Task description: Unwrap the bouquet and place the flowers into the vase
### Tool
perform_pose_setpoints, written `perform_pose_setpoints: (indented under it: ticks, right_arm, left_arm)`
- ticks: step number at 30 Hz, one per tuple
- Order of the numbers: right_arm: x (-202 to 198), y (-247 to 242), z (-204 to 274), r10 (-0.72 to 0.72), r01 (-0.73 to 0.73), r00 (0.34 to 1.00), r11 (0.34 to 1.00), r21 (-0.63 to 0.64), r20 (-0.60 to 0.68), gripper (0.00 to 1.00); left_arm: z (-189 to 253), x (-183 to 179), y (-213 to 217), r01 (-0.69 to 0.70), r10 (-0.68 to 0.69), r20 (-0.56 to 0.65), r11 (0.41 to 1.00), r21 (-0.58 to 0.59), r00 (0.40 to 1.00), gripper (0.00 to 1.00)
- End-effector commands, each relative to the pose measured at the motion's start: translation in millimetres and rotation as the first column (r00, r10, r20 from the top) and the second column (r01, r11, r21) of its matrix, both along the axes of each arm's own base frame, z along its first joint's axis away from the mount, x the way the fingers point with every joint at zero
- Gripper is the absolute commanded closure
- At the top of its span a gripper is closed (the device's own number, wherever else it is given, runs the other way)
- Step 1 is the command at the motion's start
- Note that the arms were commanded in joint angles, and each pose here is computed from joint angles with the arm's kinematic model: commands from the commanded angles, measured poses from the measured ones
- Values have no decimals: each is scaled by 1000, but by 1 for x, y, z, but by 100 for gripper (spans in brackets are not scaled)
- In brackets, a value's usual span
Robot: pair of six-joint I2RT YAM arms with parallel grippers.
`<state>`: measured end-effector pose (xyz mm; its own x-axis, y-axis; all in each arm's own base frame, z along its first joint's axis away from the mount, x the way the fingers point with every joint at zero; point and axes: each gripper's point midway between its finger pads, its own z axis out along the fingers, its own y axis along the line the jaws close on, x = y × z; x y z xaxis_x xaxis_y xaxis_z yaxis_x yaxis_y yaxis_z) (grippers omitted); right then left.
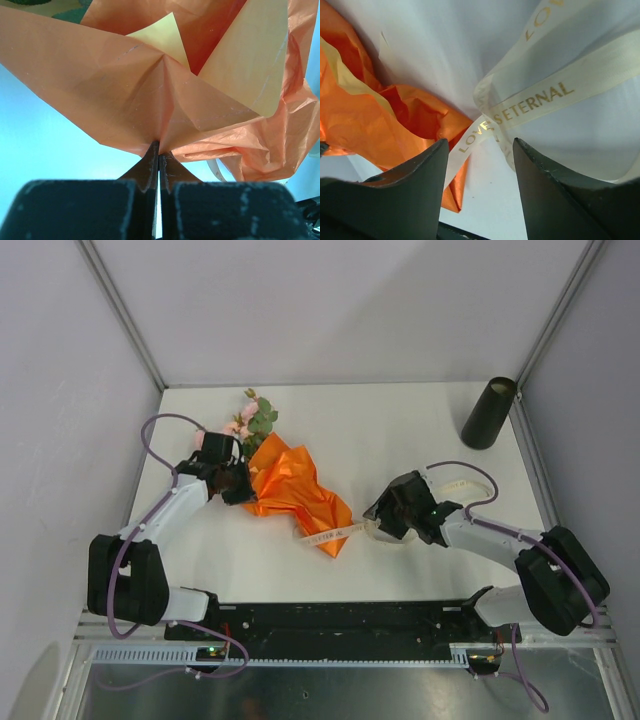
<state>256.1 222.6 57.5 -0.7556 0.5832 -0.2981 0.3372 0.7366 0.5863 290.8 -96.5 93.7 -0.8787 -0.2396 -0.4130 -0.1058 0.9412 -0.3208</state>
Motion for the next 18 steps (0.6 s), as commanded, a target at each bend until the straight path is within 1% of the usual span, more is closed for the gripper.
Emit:
perform_pose_setpoints:
  ticks: [1,5,10,13,15,18]
  right_arm:
    - [2,19,1,-96,104,993,988,116,-69,40]
    - [-12,31,-3,-166,204,964,962,181,-206,41]
    - [-14,46,4,-218,287,938,923,254,-269,40]
    - [-19,49,-2,-254,348,906,903,253,-339,40]
    - [-25,49,-6,-279,382,882,896,228,-381,40]
    - [-28,45,-11,-333,424,858,889,175,-391,40]
  left_arm:
    - [10,2,-4,32,-31,40,999,-24,999,99]
    - [11,2,-4,30,-29,46,999,-24,999,99]
    - [13,4,-3,27,-26,54,999,-21,998,99]
    - [12,4,-3,29,-28,52,999,-21,998,99]
    - [12,4,-3,31,-30,48,999,-21,998,99]
    - [13,4,-3,30,-29,55,999,-17,998,99]
